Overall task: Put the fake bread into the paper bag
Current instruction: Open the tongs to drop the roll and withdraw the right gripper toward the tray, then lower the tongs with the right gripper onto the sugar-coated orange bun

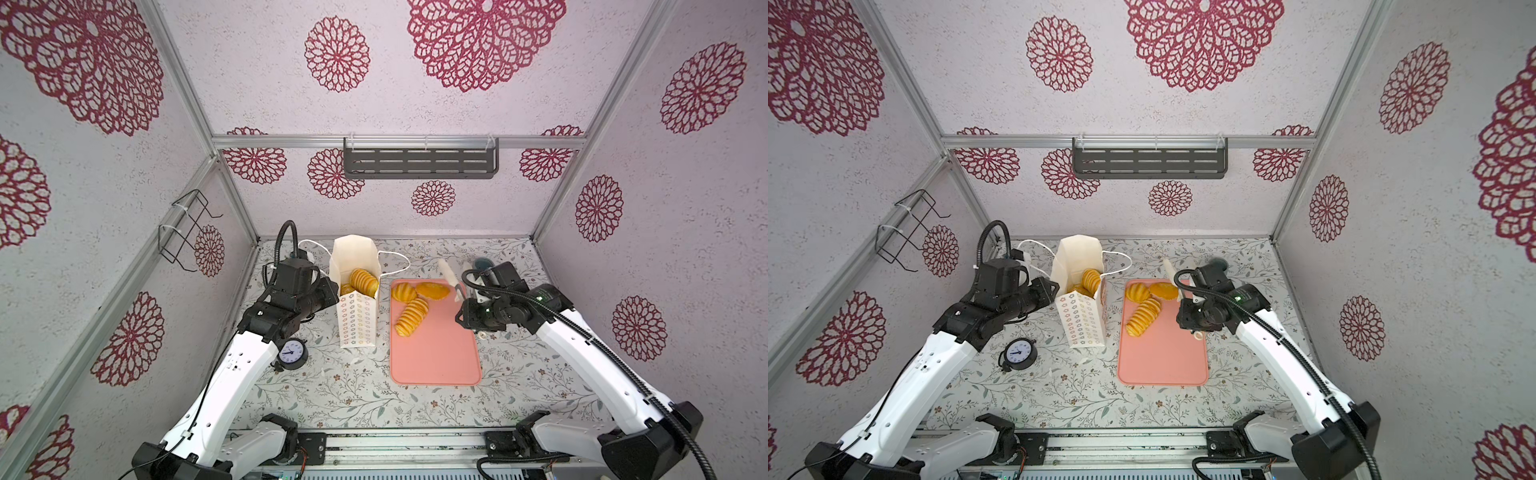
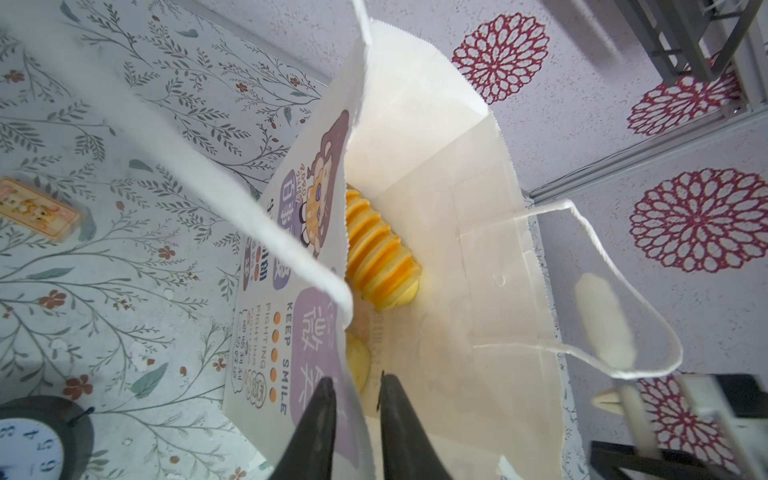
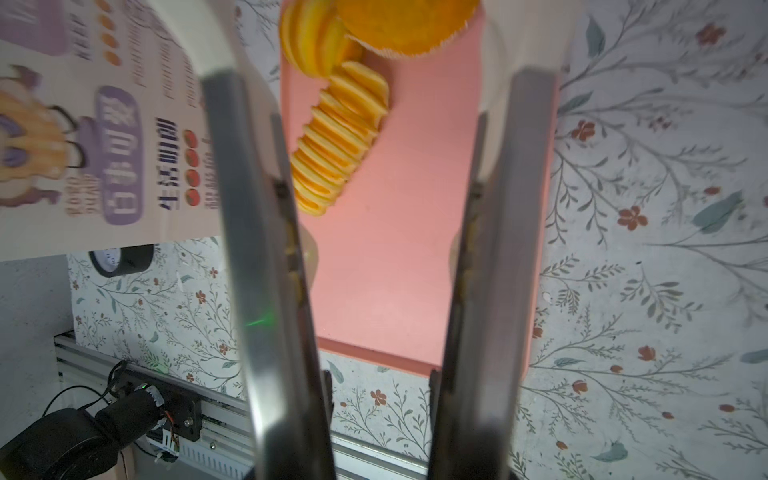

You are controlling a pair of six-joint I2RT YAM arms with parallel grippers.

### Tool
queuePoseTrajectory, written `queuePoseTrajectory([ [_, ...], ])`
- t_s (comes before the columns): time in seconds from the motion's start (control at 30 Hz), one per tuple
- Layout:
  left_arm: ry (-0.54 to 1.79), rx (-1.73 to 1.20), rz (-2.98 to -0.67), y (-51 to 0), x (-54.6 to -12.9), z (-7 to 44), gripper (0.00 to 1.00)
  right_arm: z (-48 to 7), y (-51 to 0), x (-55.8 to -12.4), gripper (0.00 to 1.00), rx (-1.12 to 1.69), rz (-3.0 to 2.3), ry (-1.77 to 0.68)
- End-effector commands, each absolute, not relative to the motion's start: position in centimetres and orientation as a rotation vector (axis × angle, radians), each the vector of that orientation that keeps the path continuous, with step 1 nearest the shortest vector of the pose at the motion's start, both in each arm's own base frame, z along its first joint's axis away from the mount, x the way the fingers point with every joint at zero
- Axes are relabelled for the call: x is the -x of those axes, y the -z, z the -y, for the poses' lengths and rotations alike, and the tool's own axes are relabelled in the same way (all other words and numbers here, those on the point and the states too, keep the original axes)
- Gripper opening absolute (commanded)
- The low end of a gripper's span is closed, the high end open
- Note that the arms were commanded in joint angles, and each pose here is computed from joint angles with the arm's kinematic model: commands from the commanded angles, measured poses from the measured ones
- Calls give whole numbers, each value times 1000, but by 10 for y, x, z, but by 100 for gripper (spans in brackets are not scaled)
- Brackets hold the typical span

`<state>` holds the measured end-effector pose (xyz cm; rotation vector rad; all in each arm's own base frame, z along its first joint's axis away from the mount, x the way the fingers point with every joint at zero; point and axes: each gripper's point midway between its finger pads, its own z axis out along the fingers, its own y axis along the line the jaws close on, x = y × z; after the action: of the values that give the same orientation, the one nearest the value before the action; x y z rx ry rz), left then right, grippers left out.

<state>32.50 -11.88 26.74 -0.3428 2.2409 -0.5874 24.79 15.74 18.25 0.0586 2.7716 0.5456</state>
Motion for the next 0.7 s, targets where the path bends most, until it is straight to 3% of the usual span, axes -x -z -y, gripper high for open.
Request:
queuePoseTrajectory([
  [0.0,595,332,-2225,-275,-329,119,30,-176,-186,-272,40,-88,-2667,-777],
  [0.37,604,338,-2226,-271,-326,119,39,-171,-133,-304,43,-278,-2680,-1024],
  [0.67,600,341,-2232,-269,-326,118,41,-169,-107,-318,45,-349,-2715,-1036],
])
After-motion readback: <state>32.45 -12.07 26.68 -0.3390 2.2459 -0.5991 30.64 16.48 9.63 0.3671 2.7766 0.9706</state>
